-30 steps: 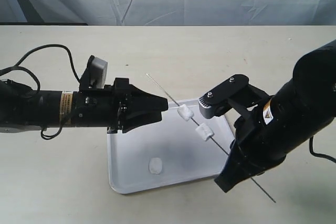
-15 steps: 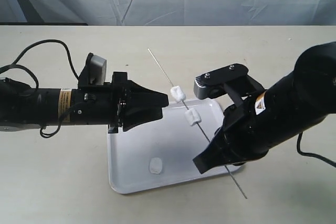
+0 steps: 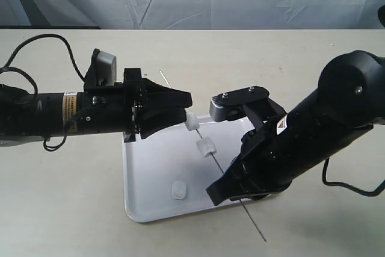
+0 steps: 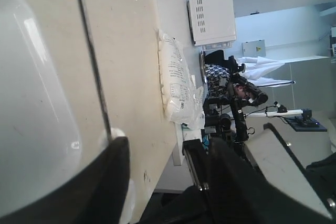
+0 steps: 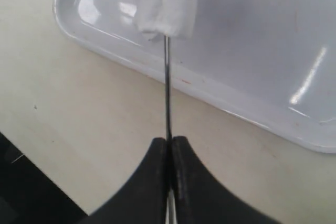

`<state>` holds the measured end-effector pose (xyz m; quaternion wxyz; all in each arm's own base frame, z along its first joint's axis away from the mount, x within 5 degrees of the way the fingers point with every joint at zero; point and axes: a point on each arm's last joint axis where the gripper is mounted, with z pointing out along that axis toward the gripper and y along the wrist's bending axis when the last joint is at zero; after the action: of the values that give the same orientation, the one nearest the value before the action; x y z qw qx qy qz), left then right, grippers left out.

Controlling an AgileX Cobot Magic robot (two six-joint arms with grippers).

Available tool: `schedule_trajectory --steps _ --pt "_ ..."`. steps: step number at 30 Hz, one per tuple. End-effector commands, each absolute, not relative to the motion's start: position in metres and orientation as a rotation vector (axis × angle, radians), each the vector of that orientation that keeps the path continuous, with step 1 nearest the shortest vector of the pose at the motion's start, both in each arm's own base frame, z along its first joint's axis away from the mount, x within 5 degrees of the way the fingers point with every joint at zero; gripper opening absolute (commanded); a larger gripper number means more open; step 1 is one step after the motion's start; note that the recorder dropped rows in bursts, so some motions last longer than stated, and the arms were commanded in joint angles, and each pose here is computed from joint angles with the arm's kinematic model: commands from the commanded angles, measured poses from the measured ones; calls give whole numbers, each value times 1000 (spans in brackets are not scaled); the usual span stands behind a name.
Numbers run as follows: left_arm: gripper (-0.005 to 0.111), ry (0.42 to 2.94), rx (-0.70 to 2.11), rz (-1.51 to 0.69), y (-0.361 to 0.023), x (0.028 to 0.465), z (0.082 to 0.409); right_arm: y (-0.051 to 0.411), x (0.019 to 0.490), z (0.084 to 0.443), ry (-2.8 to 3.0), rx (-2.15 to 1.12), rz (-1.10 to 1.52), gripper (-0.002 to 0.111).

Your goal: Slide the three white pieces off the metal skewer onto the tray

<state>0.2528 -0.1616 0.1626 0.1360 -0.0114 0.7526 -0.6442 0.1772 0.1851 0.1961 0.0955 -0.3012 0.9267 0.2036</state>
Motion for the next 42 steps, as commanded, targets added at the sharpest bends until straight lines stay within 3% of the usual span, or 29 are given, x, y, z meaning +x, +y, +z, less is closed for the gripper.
schedule_trajectory --steps 1,28,38,42 --pt "46 2176 48 -1862 -163 249 165 187 179 198 2716 -876 629 -1" --pt "45 2227 13 -1775 -161 253 159 189 173 206 2696 -896 737 -1" --pt "20 2203 27 -1814 -162 251 162 191 173 208 2673 -891 768 -1" --pt "19 2202 28 -1817 -162 251 162 191 173 208 2673 -891 768 -1"
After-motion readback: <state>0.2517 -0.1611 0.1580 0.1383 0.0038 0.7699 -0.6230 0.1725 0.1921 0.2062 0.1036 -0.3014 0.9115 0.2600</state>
